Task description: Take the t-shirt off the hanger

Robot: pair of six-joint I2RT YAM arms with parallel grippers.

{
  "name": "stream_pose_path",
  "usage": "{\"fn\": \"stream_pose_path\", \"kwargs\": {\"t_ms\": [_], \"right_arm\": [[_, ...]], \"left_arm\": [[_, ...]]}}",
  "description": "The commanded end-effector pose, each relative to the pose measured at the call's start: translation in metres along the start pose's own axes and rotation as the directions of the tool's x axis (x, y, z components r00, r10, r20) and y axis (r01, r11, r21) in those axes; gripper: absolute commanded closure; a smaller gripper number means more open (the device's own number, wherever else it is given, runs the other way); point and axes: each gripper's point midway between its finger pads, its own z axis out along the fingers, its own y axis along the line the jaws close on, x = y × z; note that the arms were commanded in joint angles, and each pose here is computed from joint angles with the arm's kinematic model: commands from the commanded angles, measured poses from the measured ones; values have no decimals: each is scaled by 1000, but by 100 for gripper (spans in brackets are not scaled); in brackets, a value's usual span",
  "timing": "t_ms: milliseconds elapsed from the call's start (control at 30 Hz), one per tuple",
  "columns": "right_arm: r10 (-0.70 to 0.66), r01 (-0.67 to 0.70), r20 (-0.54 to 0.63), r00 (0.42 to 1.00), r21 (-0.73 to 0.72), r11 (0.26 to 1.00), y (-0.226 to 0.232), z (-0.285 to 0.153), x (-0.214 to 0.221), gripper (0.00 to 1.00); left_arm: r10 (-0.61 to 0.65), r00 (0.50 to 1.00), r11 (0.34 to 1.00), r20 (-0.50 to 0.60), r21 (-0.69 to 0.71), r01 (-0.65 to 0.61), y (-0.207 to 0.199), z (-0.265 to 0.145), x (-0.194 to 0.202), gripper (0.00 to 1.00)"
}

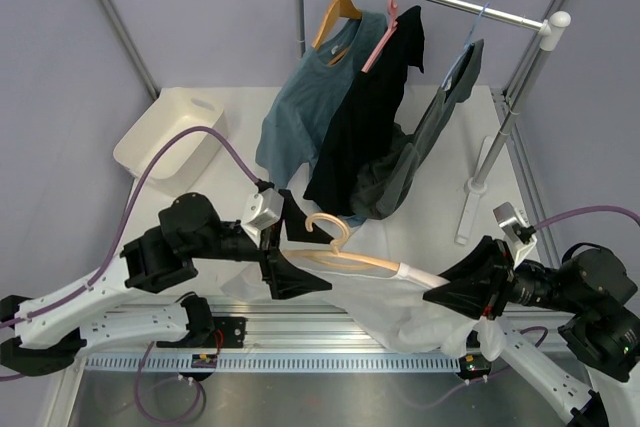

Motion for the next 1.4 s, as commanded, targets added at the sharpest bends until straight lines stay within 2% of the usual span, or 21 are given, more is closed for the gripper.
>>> {"fn": "stream_pose_path", "kwargs": {"t_ms": [0, 133, 233, 267, 367, 400, 433, 567, 633, 667, 700, 733, 800, 867, 1000, 1167, 1267, 1300, 1367], "right_arm": [[-76, 80, 53, 996, -67, 995, 11, 4, -15, 100], [-66, 70, 53, 996, -87, 994, 8, 8, -12, 100], [-65, 70, 55, 996, -93, 993, 7, 9, -12, 100], [-64, 70, 56, 996, -95, 993, 7, 10, -11, 100], [-67, 72, 56, 996, -90, 993, 5, 9, -9, 100], [-70, 75, 58, 996, -87, 993, 5, 8, -9, 100], [-69, 74, 59, 996, -82, 994, 4, 8, -8, 100], [-79, 81, 55, 995, -37, 996, -7, 10, -6, 100], [-74, 71, 45, 996, 51, 996, -24, 11, -5, 97], [-77, 76, 8, 997, 100, 992, -37, 11, 2, 70], [-81, 81, -1, 997, 134, 988, -43, 10, 2, 53], [-105, 107, -19, 994, 173, 979, -52, 11, 2, 29], [-103, 111, -48, 993, 205, 972, -56, 6, 7, 11], [-120, 129, -52, 991, 247, 961, -63, 2, 7, 3], [-111, 126, -65, 992, 324, 938, -81, 1, 11, 2], [-91, 121, -108, 990, 323, 939, -97, 10, 24, 12], [-88, 113, -91, 992, 321, 940, -97, 11, 23, 31], [-84, 104, -75, 994, 335, 936, -97, 9, 20, 47], [-69, 82, -50, 996, 343, 936, -98, 11, 15, 68]], "left_arm": [[27, 998, 996, 59, 80, -31, -12, 6, -15, 19], [13, 1000, 996, 16, 91, -14, -7, 18, -5, 21], [19, 1000, 995, 5, 98, -19, -5, 23, -3, 31], [20, 1000, 995, 5, 101, -21, -5, 23, -2, 42], [28, 999, 995, 29, 97, -30, -5, 23, -7, 66], [32, 999, 995, 41, 95, -35, -5, 23, -10, 87], [34, 998, 995, 48, 89, -38, -5, 22, -11, 99], [29, 996, 999, 80, 44, -32, 0, 16, -14, 100], [33, 994, 999, 101, 13, -34, 2, 10, -17, 100], [30, 994, 1000, 104, -2, -30, 3, 7, -17, 100], [26, 994, 999, 107, -38, -22, 9, 5, -15, 100], [23, 994, 998, 108, -62, -17, 10, -1, -14, 100], [19, 993, 992, 116, -125, -4, 18, -8, -12, 100], [14, 994, 987, 109, -161, 4, 20, -19, -8, 100], [-8, 995, 970, 102, -243, 33, 26, -38, -3, 100], [-30, 990, 967, 136, -248, 64, 16, -60, -4, 100], [-51, 989, 955, 136, -283, 89, 20, -67, 3, 100], [-55, 989, 953, 139, -289, 94, 19, -71, 2, 100], [-71, 989, 950, 129, -294, 106, 17, -76, 5, 100]]}}
